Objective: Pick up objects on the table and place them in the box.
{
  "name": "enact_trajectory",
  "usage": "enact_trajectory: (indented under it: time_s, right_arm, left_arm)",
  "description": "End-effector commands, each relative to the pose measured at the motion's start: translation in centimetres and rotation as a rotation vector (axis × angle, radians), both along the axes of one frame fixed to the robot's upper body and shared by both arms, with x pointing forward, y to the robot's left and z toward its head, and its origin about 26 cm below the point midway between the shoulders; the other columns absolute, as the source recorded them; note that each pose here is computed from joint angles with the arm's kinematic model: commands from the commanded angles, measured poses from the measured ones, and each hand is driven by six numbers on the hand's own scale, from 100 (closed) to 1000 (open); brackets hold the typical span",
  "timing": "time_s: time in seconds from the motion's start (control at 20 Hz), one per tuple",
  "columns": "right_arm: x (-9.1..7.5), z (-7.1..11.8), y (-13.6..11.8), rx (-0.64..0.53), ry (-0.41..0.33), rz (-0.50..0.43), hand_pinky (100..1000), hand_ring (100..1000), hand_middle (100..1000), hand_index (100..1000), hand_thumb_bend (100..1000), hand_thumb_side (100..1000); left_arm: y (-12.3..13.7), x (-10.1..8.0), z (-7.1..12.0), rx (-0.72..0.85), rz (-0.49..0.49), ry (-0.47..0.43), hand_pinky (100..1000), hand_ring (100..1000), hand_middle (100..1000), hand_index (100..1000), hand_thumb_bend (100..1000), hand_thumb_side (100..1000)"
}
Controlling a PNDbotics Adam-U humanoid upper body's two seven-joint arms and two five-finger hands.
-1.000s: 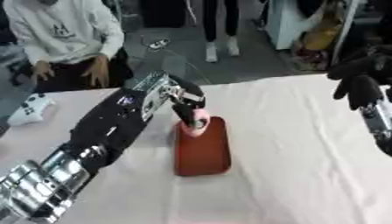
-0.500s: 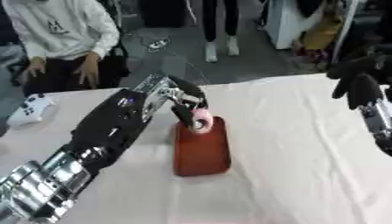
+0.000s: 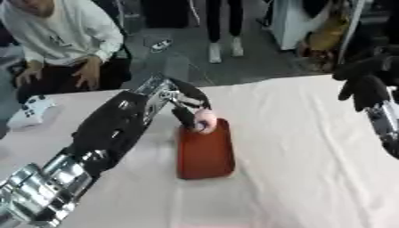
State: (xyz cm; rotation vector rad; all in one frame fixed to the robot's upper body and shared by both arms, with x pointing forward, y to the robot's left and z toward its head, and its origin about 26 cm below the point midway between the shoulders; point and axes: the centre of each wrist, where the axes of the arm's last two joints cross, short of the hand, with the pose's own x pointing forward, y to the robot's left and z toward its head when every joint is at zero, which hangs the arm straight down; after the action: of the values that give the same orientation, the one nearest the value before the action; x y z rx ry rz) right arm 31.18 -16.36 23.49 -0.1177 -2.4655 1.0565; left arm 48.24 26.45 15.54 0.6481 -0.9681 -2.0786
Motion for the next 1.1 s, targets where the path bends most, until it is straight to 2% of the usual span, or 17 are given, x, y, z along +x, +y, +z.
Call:
enact_trajectory:
  time_s: [0.05,0.25,0.35,0.45,0.5,0.55,0.6,0.65,0.7,0.75,0.8,0.85,0.9,0.95,1.1]
  right_arm:
    - [-0.29,0.9,0.16,0.001,-0.037,0.009,248,434,571,658,100,748]
    - [-0.28,0.87,0.11,0.0,-0.036,0.007,248,434,571,658,100,749]
    - [-0.27,0.85,0.1,0.0,-0.035,0.006,248,434,571,658,100,749]
    - [-0.27,0.84,0.09,-0.001,-0.035,0.005,248,434,571,658,100,749]
    - [-0.27,0.83,0.08,-0.001,-0.035,0.005,248,434,571,658,100,749]
    - [-0.27,0.83,0.08,-0.001,-0.035,0.005,248,434,571,658,100,749]
    - [-0.27,0.82,0.07,-0.001,-0.034,0.005,248,434,571,658,100,749]
    - [-0.27,0.81,0.06,-0.002,-0.034,0.004,248,434,571,658,100,749]
    - [-0.26,0.8,0.05,-0.002,-0.034,0.004,248,434,571,658,100,749]
    - [-0.26,0.79,0.03,-0.002,-0.033,0.003,248,434,571,658,100,749]
    - [-0.26,0.78,0.02,-0.002,-0.033,0.003,247,434,571,658,100,750]
    - [-0.26,0.77,0.01,-0.003,-0.033,0.002,247,434,571,658,100,750]
    - [-0.26,0.77,0.01,-0.003,-0.033,0.002,247,434,571,658,100,750]
    - [-0.26,0.76,0.0,-0.003,-0.033,0.002,247,434,571,658,100,750]
    - [-0.25,0.74,-0.03,-0.004,-0.032,0.001,247,434,571,658,100,750]
  left_arm:
    - [0.53,0.3,1.78,0.034,0.001,-0.012,890,901,915,942,213,736]
    - [0.76,0.35,1.84,0.067,0.022,0.01,935,936,947,976,304,756]
    - [0.83,0.36,1.83,0.076,0.027,0.022,977,964,971,1000,418,794]
    - [0.92,0.37,1.83,0.081,0.03,0.034,979,966,972,1000,425,792]
    - [0.96,0.37,1.85,0.081,0.032,0.036,998,981,987,1000,499,782]
    - [1.0,0.37,1.86,0.081,0.033,0.038,998,981,987,1000,499,782]
    - [1.03,0.37,1.85,0.083,0.034,0.042,1000,990,996,1000,606,759]
    - [1.07,0.37,1.86,0.085,0.034,0.046,1000,991,998,1000,624,753]
    - [1.1,0.37,1.85,0.089,0.034,0.051,1000,999,1000,1000,726,738]
    - [1.14,0.37,1.86,0.094,0.034,0.057,1000,998,1000,1000,712,741]
    - [1.17,0.37,1.88,0.099,0.034,0.062,1000,1000,1000,1000,855,758]
    - [1.2,0.38,1.9,0.104,0.035,0.067,1000,1000,1000,1000,855,758]
    - [1.23,0.38,1.94,0.106,0.035,0.07,1000,1000,1000,1000,911,787]
    - [1.26,0.37,1.97,0.106,0.035,0.072,1000,1000,1000,1000,923,793]
    - [1.41,0.34,2.01,0.106,0.038,0.075,1000,1000,1000,1000,896,798]
